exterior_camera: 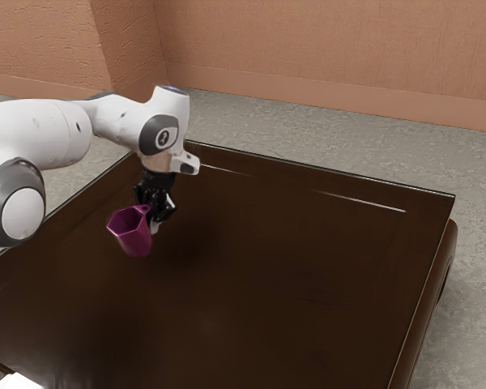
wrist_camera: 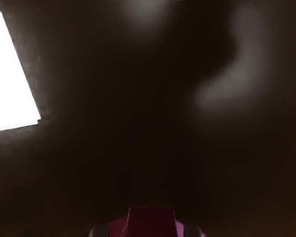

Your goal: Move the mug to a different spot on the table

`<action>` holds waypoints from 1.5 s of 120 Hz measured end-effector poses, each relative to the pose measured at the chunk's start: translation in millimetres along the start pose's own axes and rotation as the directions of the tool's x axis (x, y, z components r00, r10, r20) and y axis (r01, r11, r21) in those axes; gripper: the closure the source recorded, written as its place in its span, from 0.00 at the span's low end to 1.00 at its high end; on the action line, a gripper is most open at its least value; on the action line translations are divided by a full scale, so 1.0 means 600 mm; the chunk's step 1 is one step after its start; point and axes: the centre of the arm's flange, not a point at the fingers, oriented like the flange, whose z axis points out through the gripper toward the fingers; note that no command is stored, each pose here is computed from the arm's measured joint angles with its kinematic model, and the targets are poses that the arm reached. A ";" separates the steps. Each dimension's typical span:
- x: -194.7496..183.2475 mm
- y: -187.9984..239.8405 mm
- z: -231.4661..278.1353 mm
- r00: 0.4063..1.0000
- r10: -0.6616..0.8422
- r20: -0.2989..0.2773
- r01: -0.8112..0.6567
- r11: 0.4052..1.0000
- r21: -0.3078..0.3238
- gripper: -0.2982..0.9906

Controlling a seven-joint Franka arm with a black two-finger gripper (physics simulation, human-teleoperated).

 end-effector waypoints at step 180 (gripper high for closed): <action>0.056 0.070 0.035 0.867 -0.476 0.147 0.496 0.850 -0.175 0.84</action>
